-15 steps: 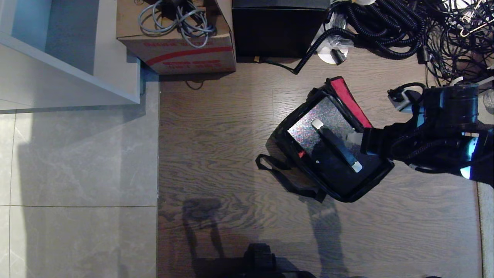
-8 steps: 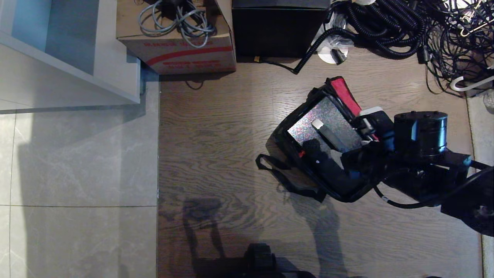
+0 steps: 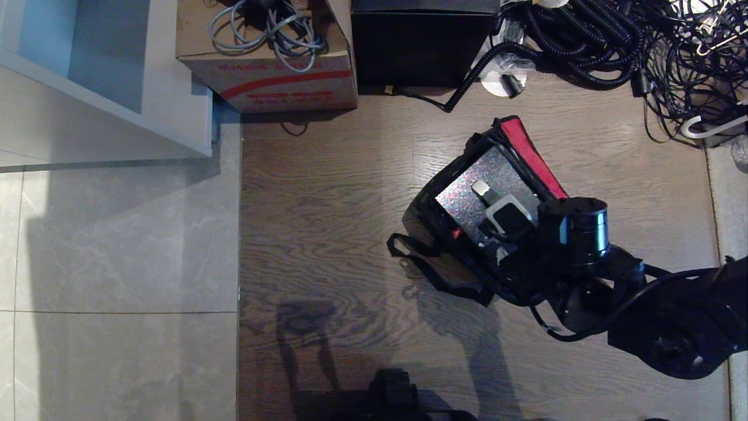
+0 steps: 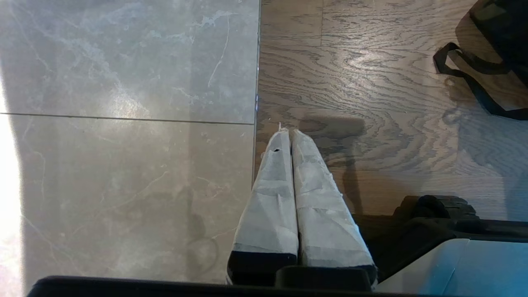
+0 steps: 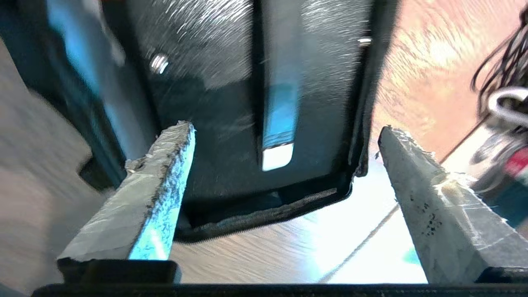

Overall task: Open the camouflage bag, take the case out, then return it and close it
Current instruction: Lift the black box

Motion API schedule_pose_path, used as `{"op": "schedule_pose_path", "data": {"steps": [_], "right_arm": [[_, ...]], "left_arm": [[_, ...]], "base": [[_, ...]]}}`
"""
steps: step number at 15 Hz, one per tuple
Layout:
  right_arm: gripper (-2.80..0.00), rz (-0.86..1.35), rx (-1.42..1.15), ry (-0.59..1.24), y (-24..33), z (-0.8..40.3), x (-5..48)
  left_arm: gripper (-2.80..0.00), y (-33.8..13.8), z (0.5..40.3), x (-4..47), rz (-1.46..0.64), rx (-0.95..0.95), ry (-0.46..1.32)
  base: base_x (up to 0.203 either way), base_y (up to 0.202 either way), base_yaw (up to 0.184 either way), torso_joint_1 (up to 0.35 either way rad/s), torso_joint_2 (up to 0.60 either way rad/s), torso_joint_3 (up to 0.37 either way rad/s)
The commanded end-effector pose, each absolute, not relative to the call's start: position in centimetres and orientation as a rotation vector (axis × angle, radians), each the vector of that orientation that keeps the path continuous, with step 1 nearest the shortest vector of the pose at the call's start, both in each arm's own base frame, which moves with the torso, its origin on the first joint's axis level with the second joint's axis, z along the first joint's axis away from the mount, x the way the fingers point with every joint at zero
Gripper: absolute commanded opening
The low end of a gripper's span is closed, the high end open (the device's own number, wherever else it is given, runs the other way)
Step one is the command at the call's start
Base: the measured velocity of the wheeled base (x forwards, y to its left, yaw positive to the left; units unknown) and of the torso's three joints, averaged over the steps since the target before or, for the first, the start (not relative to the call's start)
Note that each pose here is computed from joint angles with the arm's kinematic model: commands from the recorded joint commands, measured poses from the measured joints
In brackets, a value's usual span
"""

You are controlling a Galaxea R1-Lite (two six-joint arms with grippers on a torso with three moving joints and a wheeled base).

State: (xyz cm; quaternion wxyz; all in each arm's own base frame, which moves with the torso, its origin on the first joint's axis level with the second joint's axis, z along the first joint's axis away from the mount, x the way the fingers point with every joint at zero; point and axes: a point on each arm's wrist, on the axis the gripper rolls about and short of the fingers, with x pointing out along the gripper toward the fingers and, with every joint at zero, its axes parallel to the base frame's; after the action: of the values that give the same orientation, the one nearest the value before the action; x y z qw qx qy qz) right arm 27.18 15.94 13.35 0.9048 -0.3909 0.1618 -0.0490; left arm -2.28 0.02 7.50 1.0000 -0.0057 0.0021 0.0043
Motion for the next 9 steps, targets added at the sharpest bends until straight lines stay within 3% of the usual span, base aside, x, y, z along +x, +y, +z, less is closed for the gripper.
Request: {"op": "schedule_pose_path", "data": {"steps": [1,4,9], "right_arm": [[0.00,-0.080,-0.885,0.375,16.9,11.6,27.8],[0.00,-0.096,-0.925,0.326,17.9,12.5,29.0],[0.00,-0.380,-0.950,0.351,18.2,12.8,30.2]], "left_arm": [[-2.80,0.0,7.5,-2.3,0.009,-0.012,0.005],[-2.80,0.0,7.5,-2.3,0.009,-0.012,0.005],[-2.80,0.0,7.5,-2.3,0.009,-0.012,0.005]], "base": [[0.000,0.000,0.000,0.000,0.00,0.000],[0.000,0.000,0.000,0.000,0.00,0.000],[0.000,0.000,0.000,0.000,0.00,0.000]]}}
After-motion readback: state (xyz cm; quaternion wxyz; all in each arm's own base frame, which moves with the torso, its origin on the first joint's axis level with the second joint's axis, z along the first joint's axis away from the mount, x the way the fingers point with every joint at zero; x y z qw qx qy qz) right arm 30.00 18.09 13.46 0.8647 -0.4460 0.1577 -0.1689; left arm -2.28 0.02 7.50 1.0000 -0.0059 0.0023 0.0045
